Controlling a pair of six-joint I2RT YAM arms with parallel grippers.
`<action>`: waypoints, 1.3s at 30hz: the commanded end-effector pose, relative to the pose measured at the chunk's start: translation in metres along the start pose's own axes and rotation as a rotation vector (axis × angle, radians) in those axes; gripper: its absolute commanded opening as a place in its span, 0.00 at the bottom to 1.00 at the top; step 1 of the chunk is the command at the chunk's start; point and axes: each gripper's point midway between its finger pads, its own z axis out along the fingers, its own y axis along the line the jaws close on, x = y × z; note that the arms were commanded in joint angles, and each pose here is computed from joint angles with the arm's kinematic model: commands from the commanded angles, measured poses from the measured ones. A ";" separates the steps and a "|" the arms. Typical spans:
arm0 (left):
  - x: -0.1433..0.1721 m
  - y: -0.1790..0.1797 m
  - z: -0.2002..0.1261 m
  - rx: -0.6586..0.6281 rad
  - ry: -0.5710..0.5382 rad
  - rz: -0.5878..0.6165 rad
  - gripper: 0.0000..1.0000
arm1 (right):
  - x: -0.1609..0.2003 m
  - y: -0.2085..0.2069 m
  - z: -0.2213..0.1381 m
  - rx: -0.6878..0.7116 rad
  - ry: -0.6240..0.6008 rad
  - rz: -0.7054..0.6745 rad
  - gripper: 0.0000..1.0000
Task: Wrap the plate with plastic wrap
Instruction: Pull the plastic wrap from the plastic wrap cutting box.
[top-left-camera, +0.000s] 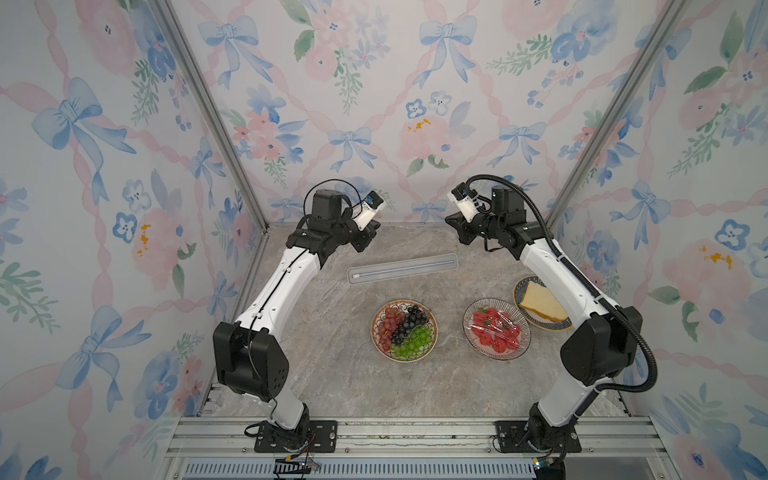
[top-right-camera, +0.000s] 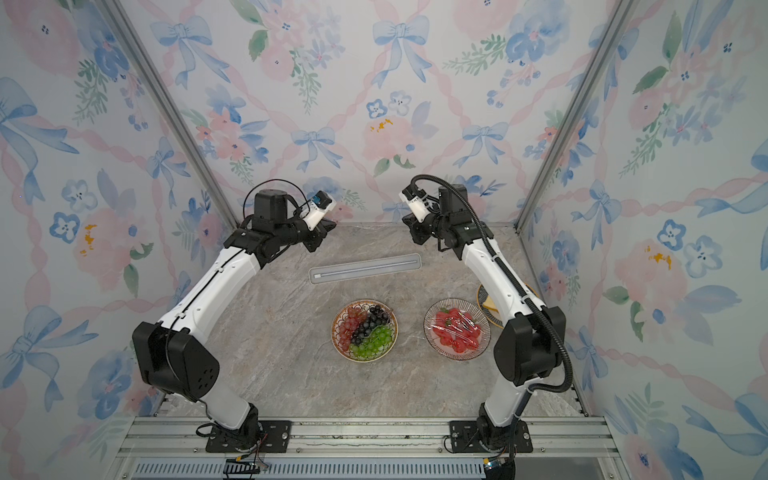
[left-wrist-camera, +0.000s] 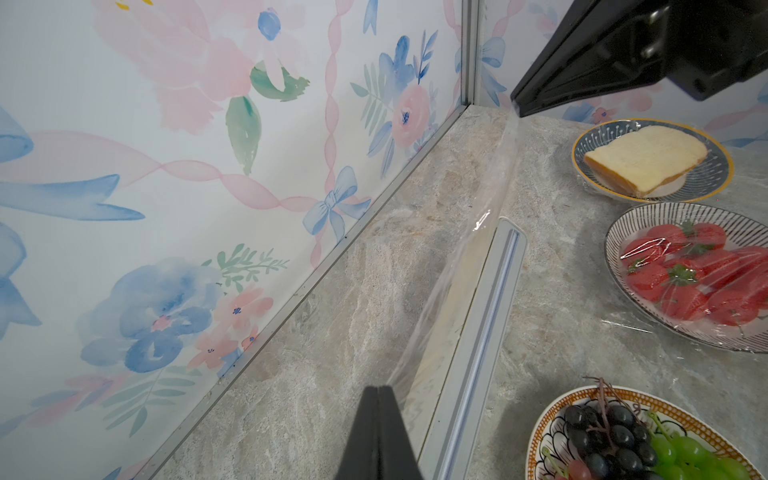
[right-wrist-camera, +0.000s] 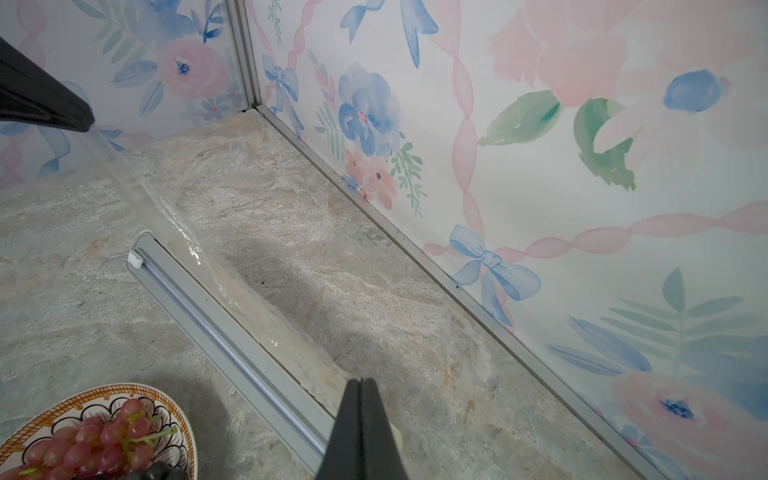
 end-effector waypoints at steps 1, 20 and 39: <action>-0.037 0.009 -0.027 -0.053 -0.093 0.039 0.00 | -0.033 0.000 -0.019 0.029 -0.077 -0.044 0.00; -0.037 0.008 -0.026 -0.049 -0.092 0.038 0.00 | -0.032 -0.001 -0.018 0.034 -0.071 -0.042 0.00; -0.038 0.007 -0.026 -0.046 -0.094 0.040 0.00 | -0.036 -0.002 -0.020 0.039 -0.077 -0.046 0.00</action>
